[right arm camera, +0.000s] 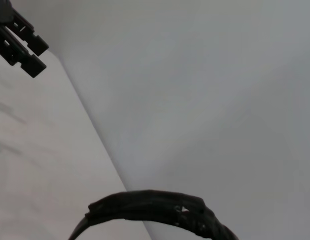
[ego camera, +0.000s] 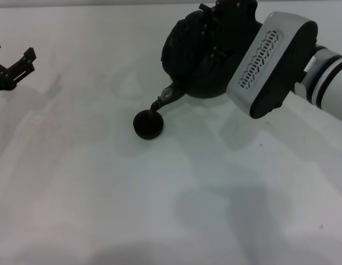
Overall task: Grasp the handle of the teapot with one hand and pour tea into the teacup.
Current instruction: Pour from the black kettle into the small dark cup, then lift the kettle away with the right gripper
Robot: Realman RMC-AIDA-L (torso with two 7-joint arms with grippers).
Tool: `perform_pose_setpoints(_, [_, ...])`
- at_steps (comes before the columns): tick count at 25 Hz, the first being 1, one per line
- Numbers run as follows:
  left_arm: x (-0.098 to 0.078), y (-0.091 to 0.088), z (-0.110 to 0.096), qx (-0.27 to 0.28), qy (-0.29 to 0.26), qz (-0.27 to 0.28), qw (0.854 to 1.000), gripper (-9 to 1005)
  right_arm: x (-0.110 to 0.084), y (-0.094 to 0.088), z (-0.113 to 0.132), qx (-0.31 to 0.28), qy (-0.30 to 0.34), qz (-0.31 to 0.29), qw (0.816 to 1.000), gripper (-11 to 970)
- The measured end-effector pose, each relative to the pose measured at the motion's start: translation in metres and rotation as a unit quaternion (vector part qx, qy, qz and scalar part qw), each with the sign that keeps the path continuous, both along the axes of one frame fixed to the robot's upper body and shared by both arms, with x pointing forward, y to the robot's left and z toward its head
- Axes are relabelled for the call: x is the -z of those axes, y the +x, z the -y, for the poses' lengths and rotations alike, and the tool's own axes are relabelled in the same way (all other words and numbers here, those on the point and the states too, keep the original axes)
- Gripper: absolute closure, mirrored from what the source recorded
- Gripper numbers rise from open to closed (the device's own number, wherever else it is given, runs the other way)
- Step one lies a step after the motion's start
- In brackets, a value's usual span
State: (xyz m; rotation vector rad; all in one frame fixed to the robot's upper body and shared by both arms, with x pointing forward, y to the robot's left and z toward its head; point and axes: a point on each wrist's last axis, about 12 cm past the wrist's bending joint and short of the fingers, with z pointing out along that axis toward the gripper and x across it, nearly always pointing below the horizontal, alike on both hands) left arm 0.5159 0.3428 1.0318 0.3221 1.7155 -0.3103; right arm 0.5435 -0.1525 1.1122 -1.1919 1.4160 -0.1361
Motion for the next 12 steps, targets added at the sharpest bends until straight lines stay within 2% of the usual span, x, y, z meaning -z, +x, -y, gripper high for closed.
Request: perform_pose_setpoints(12, [0.001, 0.000, 0.000, -0.002, 0.001, -0.002, 1.000, 121, 0.000, 0.008, 0.029, 0.019, 0.126, -0.079, 0.989, 849])
